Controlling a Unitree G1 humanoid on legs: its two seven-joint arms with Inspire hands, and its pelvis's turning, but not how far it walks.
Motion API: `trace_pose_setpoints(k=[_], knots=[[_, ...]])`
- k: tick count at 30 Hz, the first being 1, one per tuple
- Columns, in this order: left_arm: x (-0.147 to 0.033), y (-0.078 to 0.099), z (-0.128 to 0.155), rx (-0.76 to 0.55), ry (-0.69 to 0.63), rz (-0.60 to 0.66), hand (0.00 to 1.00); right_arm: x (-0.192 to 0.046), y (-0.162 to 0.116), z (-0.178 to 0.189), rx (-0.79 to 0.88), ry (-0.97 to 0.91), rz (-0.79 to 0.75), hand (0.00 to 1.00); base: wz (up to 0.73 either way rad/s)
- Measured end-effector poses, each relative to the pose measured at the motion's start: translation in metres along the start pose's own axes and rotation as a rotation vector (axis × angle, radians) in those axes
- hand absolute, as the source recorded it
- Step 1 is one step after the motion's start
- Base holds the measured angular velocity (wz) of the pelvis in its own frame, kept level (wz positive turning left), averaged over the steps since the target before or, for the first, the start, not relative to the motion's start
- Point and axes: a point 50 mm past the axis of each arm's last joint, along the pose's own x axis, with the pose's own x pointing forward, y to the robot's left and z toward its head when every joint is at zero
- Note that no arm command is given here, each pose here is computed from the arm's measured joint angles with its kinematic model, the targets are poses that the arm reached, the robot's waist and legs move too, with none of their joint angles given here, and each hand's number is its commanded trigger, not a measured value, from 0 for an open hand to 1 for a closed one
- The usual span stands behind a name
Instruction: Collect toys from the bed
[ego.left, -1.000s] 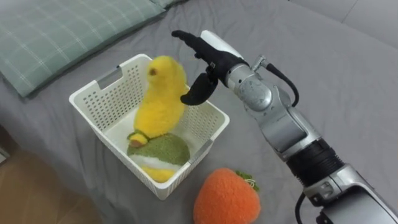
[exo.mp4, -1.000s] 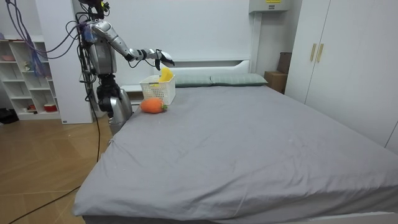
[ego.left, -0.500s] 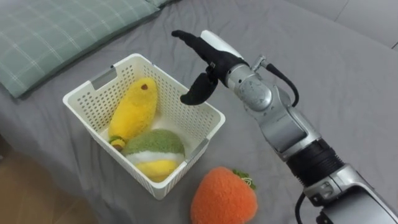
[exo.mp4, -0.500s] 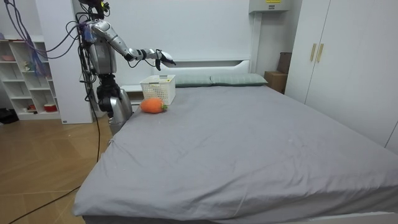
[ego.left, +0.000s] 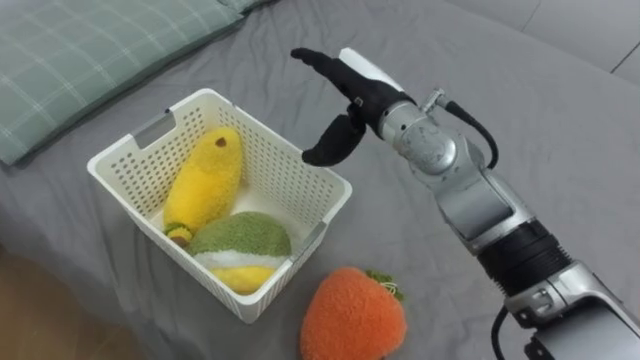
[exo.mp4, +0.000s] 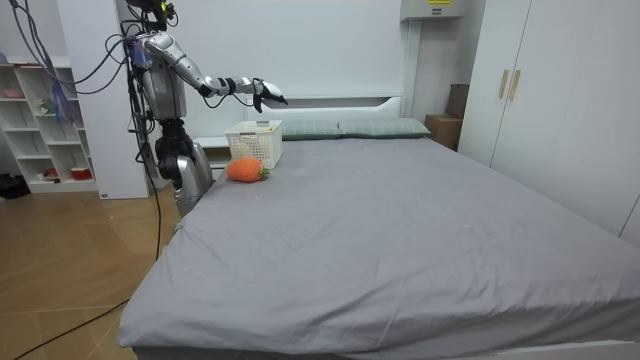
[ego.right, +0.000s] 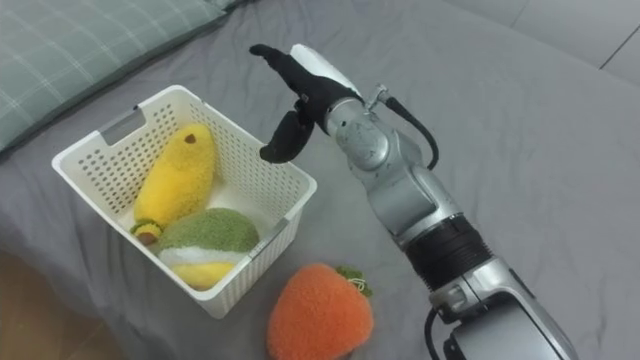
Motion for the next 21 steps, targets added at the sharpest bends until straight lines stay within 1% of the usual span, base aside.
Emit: trace_pose_setpoints(k=[5,7,10,16,21], knots=[[0.000,-0.001,0.000,0.000,0.003,0.002,0.00,-0.012,-0.005,-0.004,0.110,-0.030,-0.048,0.00,-0.06],[0.000,-0.001,0.001,-0.004,0.000,0.003,0.00,-0.023,-0.006,-0.016,0.161,-0.022,-0.096,0.00,-0.13],[0.000,0.002,-0.003,-0.019,0.010,0.010,0.00,-0.031,-0.005,-0.031,0.213,0.013,-0.122,0.00,-0.26],[0.000,0.001,-0.005,-0.029,0.012,0.012,0.00,-0.039,-0.011,-0.042,0.362,0.015,-0.160,0.00,-0.14],[-0.001,-0.006,0.003,-0.050,-0.026,-0.006,0.00,-0.055,0.000,-0.063,0.417,0.071,-0.170,0.00,-0.28]])
